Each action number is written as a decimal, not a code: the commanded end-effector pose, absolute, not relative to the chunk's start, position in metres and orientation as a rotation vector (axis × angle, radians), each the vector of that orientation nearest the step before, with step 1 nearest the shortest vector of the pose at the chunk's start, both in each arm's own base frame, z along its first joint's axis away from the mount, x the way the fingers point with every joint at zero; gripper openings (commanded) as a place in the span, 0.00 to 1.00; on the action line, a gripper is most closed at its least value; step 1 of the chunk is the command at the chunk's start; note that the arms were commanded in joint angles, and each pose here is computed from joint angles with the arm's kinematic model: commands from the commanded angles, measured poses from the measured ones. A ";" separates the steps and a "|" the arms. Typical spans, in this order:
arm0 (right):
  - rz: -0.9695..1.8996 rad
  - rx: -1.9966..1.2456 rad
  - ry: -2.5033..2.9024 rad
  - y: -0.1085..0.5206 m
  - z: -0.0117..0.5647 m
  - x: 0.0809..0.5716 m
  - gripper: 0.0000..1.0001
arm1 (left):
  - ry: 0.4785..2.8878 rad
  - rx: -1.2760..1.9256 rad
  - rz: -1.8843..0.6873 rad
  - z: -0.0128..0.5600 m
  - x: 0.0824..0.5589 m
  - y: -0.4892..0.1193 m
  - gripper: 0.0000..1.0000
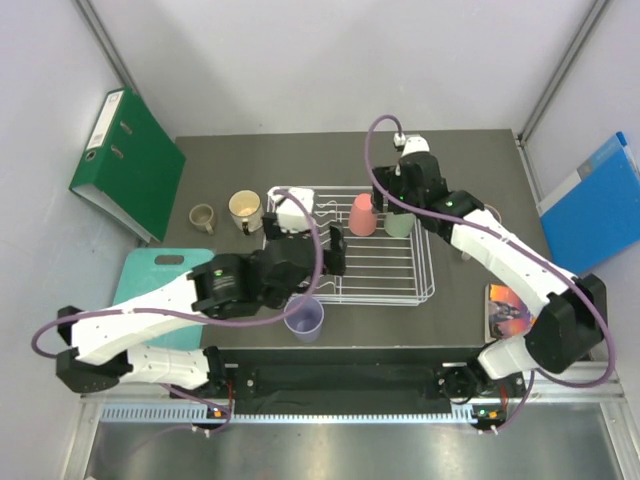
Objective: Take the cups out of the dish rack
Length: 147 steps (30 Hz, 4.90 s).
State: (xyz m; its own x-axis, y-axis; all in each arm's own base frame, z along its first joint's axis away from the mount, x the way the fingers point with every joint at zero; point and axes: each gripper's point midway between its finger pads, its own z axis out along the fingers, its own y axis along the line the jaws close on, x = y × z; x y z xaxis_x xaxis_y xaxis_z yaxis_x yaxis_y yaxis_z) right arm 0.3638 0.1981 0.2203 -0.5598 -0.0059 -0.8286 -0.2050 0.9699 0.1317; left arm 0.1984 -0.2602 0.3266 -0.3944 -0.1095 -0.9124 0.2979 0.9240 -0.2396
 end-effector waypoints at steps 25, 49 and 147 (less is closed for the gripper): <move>0.226 -0.261 2.296 0.268 0.142 0.426 0.78 | 1.934 0.116 -0.508 0.315 0.199 -0.267 0.99; 0.335 -0.254 2.112 0.277 0.271 0.400 0.00 | 1.886 0.072 -0.529 0.322 0.202 -0.259 0.99; 0.883 0.062 1.744 0.164 0.375 0.260 0.75 | 1.841 0.118 -1.157 0.384 0.190 -0.349 0.00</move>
State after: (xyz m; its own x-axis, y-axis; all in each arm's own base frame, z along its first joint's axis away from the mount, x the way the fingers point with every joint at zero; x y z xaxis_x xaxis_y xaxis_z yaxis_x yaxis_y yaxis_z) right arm 0.2543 0.2019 0.3513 -0.5289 0.4668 -0.7087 -0.4547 0.5493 0.7011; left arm 0.1910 -0.3543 0.3553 -0.5907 -0.3721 -0.7160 0.4873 0.5428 -0.6840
